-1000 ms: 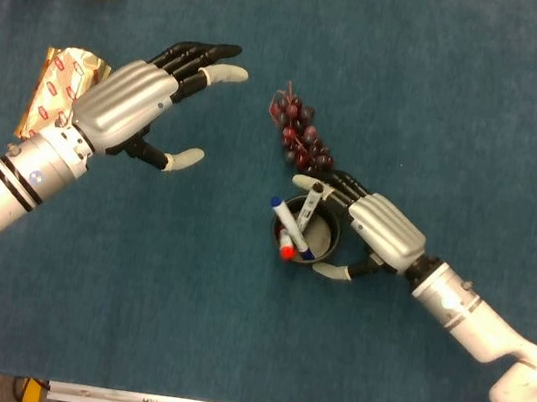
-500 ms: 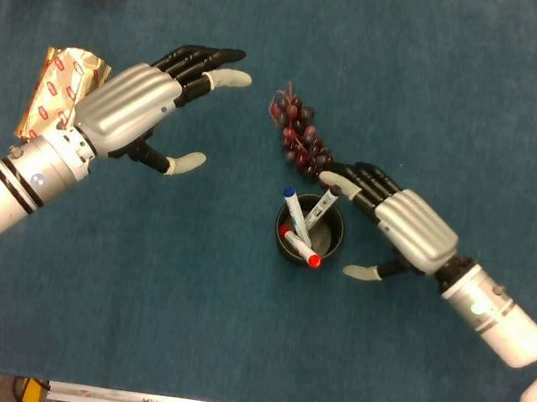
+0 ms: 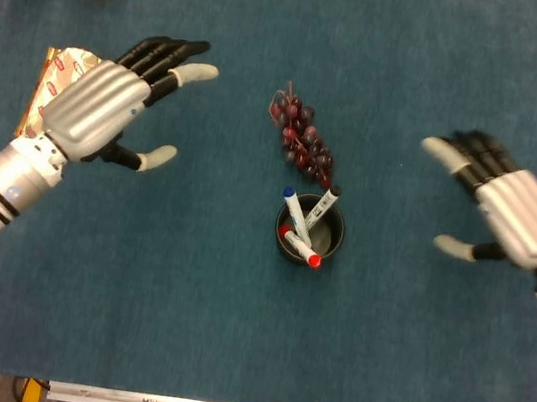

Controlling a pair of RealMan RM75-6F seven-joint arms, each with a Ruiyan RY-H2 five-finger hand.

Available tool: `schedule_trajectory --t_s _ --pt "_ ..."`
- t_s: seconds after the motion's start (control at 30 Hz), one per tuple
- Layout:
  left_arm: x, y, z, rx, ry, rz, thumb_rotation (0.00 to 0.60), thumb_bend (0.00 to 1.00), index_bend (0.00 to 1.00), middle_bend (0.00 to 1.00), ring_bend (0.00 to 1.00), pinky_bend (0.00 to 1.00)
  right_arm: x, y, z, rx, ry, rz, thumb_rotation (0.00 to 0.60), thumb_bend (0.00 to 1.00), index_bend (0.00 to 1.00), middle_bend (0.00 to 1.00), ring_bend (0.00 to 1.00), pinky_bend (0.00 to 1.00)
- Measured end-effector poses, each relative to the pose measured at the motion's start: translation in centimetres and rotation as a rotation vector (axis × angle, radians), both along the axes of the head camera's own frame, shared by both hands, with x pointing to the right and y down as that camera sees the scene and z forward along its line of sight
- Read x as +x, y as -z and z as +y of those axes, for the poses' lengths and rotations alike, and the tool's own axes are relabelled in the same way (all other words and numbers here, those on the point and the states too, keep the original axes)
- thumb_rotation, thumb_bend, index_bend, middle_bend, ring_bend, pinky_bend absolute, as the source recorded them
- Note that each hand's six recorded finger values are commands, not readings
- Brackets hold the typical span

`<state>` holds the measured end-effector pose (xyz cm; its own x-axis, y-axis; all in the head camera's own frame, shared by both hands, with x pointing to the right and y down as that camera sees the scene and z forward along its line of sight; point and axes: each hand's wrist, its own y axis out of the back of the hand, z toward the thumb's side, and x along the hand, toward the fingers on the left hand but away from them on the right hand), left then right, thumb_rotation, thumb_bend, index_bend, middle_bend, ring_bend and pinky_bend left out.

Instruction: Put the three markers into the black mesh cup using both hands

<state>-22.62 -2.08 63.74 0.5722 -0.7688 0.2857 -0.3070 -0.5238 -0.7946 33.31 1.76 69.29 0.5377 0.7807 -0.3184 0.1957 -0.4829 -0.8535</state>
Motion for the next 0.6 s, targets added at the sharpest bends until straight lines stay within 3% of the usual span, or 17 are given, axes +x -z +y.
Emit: schedule_trajectory --t_s 0.17,0.43,0.6 --pt "-2.3 -0.4 0.9 0.07 0.052 -0.092 0.6 0.29 0.13 0.0 0.0 0.0 5.0 2.4 -0.5 0.077 -0.118 0.093 0.6 0.41 0.38 0.38 0.23 0.1" --pt "-7.3 -0.8 2.4 0.181 0.21 -0.239 0.6 0.29 0.15 0.0 0.0 0.0 9.5 5.4 -0.1 0.181 -0.187 0.222 0.6 0.43 0.4 0.39 0.24 0.15" --pt "-10.6 -1.0 3.9 0.192 0.318 -0.306 0.6 0.29 0.18 0.0 0.0 0.0 11.9 6.9 1.0 0.213 -0.24 0.28 0.6 0.43 0.4 0.39 0.24 0.15"
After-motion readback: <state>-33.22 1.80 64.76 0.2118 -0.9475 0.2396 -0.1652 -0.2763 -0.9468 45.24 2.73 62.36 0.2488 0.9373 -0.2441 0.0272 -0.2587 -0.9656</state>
